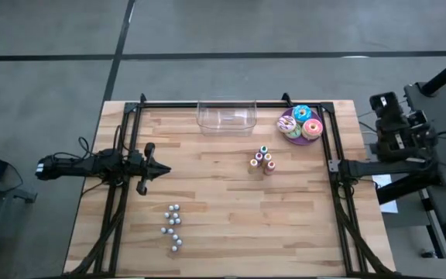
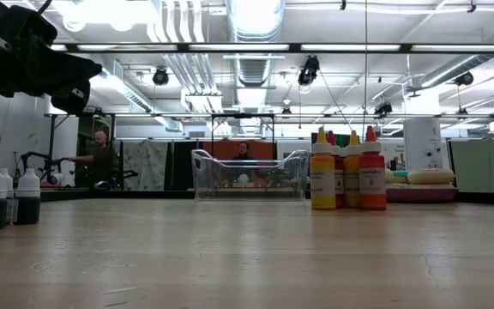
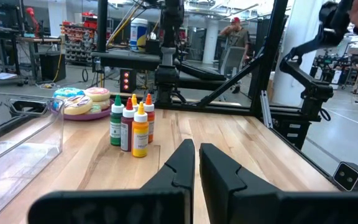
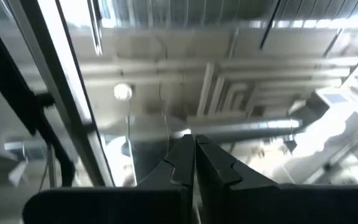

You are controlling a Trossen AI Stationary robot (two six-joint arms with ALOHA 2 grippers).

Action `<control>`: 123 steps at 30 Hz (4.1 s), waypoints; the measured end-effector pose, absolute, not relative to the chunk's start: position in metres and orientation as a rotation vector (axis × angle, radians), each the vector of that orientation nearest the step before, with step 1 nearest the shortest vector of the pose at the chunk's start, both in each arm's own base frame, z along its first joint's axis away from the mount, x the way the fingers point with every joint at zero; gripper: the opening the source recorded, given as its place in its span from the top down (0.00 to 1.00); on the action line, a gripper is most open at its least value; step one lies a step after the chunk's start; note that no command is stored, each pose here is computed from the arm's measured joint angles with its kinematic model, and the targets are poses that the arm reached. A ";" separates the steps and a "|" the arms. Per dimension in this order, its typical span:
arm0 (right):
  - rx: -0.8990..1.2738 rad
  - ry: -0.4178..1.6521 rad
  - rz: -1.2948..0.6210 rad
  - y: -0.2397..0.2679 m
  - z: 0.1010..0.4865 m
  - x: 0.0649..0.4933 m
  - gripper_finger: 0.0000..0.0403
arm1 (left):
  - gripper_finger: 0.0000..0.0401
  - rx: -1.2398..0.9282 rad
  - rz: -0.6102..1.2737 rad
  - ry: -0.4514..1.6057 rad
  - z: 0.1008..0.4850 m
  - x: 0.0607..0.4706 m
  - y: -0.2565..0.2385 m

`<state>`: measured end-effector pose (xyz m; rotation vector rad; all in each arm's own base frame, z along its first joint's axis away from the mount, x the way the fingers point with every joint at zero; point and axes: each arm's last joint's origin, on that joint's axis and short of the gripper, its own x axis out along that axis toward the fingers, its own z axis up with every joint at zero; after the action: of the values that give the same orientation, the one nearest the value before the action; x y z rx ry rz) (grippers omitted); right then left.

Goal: Pick & Place food coloring
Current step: Put the large orange food coloring bottle into the transparent bin

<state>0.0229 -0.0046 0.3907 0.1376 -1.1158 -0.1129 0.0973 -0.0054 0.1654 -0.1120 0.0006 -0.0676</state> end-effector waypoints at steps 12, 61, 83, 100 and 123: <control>0.121 -0.797 -0.128 -0.005 0.453 0.045 0.98 | 1.00 -0.112 -0.067 0.001 0.165 0.097 -0.005; 0.049 0.491 -0.178 -0.004 0.442 0.168 0.98 | 1.00 -0.112 -0.067 0.001 0.165 0.097 -0.005; -0.134 0.680 -0.130 -0.006 0.412 0.221 0.98 | 1.00 -0.112 -0.067 0.000 0.165 0.097 -0.005; -0.081 0.915 -0.241 -0.034 0.390 0.213 0.98 | 1.00 -0.112 -0.067 0.001 0.165 0.097 -0.005; 0.228 1.102 -0.354 -0.010 0.326 0.220 0.98 | 1.00 -0.112 -0.068 0.001 0.165 0.097 -0.005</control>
<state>0.2195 -0.0097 0.3261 0.2277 1.1019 -0.3540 0.0973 -0.0054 0.1653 -0.1120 0.0005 -0.0676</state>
